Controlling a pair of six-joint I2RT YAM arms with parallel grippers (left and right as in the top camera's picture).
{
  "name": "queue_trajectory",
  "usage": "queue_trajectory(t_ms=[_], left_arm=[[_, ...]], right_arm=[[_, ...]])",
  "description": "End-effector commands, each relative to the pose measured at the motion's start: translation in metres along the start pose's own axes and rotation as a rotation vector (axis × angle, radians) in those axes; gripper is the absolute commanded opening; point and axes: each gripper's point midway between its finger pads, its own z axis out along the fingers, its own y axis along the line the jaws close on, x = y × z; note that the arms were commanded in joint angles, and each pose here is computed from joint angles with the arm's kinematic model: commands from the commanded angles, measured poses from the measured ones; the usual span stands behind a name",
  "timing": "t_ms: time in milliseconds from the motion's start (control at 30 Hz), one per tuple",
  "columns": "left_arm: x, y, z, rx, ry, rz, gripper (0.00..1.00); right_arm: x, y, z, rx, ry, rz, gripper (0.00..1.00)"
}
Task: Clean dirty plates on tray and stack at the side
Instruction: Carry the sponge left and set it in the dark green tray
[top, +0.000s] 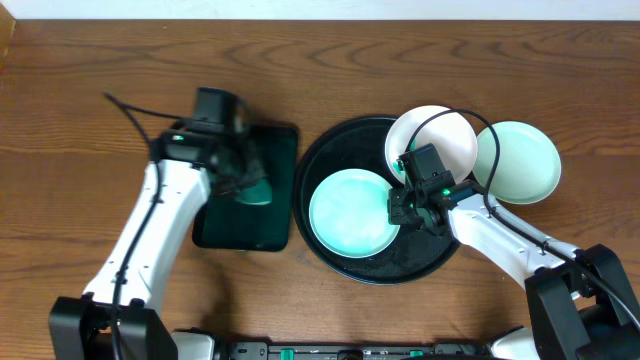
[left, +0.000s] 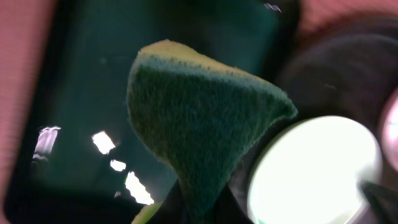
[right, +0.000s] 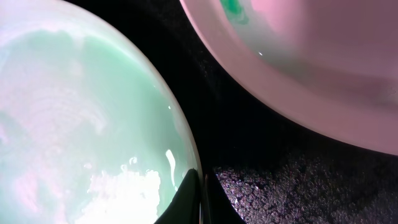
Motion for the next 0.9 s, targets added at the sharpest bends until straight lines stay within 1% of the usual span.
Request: queue_trajectory(t_ms=[0,67,133,433,733,833,867], left_arm=[[-0.013,0.044,-0.010,-0.129,-0.036,-0.005,0.08],[-0.013,0.057,-0.011,-0.152,-0.025,-0.029,0.08],[-0.010,0.064,-0.009,-0.162,-0.011,-0.018,0.08],[0.011,0.075,0.022,-0.167,0.026,-0.017,0.08],[0.022,0.085,0.051,-0.160,0.007,-0.015,0.09],[0.023,0.085,0.052,-0.159,0.005,-0.014,0.21],[0.022,0.085,0.052,-0.158,0.002,-0.014,0.21]], right_arm=[[0.003,-0.002,0.002,0.009,0.007,-0.005,0.01],[0.003,-0.001,0.002,0.008,0.005,-0.005,0.01],[0.002,-0.001,0.002,0.008,0.005,-0.005,0.01],[0.002,-0.001,0.002,0.008,0.005,-0.005,0.01],[0.002,-0.001,0.002,0.008,0.005,-0.005,0.01],[0.002,-0.001,0.002,0.008,0.004,-0.005,0.02],[0.003,-0.001,0.002,0.008,0.005,-0.005,0.02]])
